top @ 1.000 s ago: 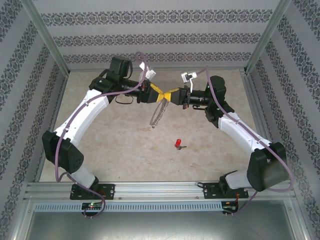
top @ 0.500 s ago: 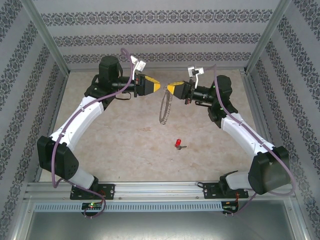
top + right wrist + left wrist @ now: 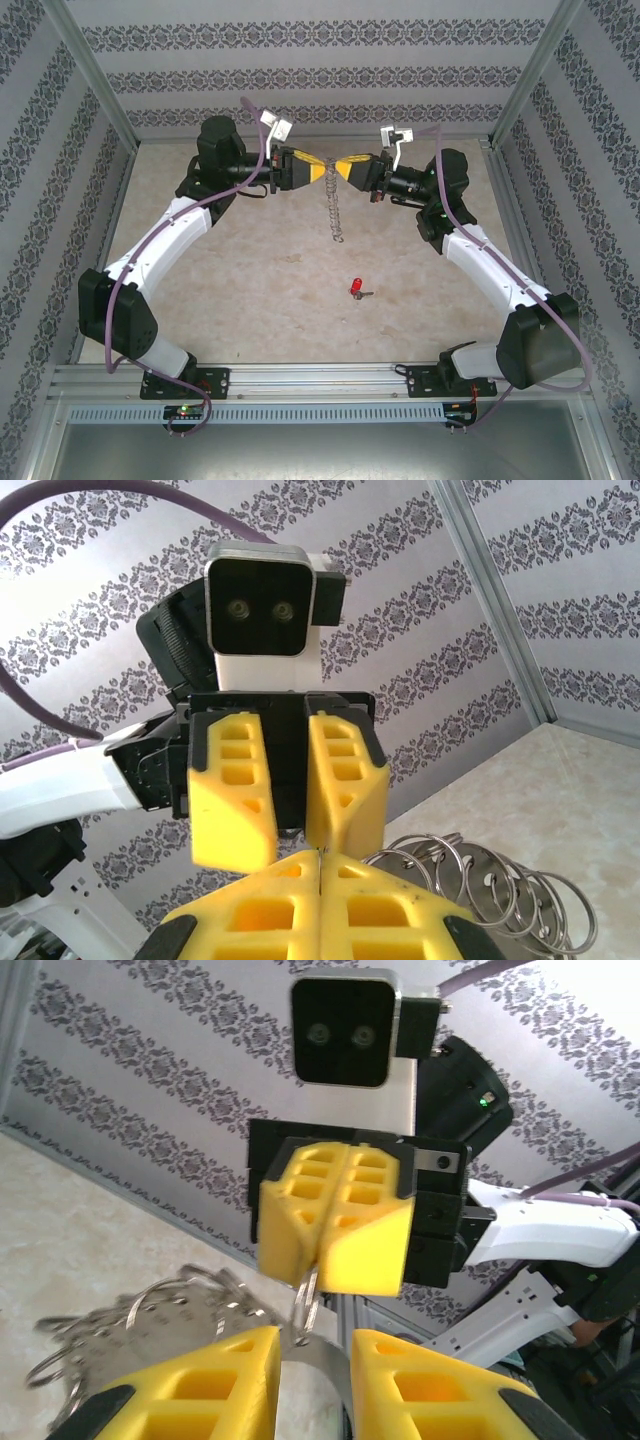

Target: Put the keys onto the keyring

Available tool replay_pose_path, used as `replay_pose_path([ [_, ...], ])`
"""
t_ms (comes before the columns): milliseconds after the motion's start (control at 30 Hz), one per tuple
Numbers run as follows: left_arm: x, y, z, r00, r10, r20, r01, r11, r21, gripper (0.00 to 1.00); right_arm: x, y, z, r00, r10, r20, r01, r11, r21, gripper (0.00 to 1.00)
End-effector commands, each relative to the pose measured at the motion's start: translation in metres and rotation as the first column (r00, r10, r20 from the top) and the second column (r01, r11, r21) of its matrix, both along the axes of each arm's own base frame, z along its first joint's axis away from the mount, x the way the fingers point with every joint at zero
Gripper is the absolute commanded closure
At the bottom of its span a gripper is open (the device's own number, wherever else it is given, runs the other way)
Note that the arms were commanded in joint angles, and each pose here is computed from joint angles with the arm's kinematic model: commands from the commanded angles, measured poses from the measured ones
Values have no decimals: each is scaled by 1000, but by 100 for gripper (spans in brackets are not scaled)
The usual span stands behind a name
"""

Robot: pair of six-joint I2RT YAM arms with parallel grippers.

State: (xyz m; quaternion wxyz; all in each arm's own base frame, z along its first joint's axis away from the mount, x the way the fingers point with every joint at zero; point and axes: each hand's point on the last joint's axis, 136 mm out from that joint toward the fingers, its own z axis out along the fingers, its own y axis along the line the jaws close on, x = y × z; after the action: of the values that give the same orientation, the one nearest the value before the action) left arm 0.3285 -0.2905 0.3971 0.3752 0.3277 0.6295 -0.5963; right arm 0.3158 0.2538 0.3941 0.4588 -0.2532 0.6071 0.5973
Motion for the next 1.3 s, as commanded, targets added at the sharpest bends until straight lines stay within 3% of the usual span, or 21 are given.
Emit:
replay_pose_path([
  [0, -9, -8, 10, 998, -46, 50, 48, 998, -29, 75, -2, 1, 25, 996, -3, 84, 0, 999, 38, 100],
  [633, -2, -21, 7, 998, -36, 51, 38, 999, -37, 80, -5, 3, 19, 997, 16, 73, -18, 999, 30, 100],
  [833, 0, -14, 5, 998, 18, 60, -17, 1000, -16, 63, -2, -2, 19, 997, -2, 72, -1, 1000, 31, 100],
  [1267, 5, 8, 12, 993, 93, 79, -93, 996, -10, 60, -1, -5, 18, 998, -9, 68, 6, 999, 32, 100],
])
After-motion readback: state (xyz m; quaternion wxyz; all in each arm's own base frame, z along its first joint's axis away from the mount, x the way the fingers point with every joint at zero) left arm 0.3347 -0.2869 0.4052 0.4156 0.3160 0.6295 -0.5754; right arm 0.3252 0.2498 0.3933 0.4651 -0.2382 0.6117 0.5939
